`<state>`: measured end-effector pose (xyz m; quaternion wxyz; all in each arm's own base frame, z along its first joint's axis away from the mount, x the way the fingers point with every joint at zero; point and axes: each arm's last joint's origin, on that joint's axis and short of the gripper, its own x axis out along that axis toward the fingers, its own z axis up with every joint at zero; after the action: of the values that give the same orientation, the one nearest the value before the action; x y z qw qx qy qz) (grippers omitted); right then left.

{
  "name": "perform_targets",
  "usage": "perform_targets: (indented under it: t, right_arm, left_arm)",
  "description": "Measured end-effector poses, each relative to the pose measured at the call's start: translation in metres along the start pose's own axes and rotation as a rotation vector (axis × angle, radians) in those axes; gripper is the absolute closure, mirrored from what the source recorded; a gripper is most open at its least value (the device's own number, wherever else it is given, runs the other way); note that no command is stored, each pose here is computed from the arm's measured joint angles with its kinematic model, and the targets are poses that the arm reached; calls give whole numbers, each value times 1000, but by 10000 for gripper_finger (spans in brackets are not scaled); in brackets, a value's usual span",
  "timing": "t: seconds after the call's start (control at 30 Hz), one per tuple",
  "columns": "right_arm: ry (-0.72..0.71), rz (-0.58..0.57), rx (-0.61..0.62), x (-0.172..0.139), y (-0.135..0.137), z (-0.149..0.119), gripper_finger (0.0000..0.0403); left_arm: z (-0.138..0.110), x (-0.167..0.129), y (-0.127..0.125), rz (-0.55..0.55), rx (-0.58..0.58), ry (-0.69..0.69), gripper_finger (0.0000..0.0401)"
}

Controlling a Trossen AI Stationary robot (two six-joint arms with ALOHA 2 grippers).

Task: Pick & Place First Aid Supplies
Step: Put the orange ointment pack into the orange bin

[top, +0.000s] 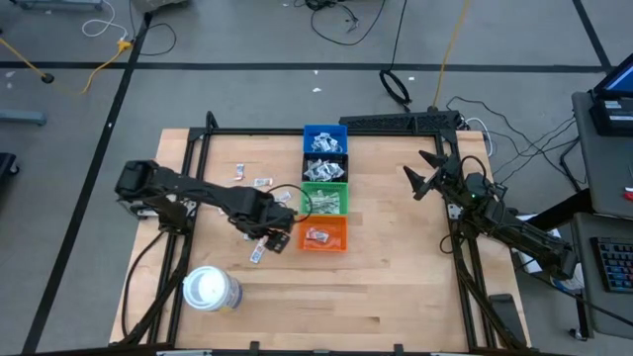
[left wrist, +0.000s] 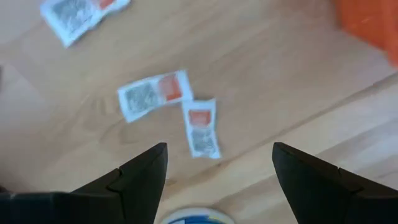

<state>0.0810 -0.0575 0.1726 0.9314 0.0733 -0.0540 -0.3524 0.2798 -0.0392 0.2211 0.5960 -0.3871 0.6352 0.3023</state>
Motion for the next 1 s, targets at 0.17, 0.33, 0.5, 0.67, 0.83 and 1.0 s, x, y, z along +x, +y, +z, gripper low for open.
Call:
perform_targets:
  t: [0.17,0.33,0.5,0.67,0.83,1.0]
  right_arm:
    - [-1,0,0,0,0,0,9]
    - [0,0,0,0,0,0,9]
    - [-1,0,0,0,0,0,9]
    - [0,0,0,0,0,0,9]
    - [-1,0,0,0,0,0,9]
    - [0,0,0,0,0,0,9]
  left_arm:
    - [-9,14,6,31,5,27,105]
    - [-16,38,9,15,2,67,105]
    - [-21,56,13,-7,-18,60,105]
    - [-21,69,20,-6,-18,33,105]
    - [-20,76,26,23,-8,-13,105]
    - [-21,79,28,28,12,-22,127]
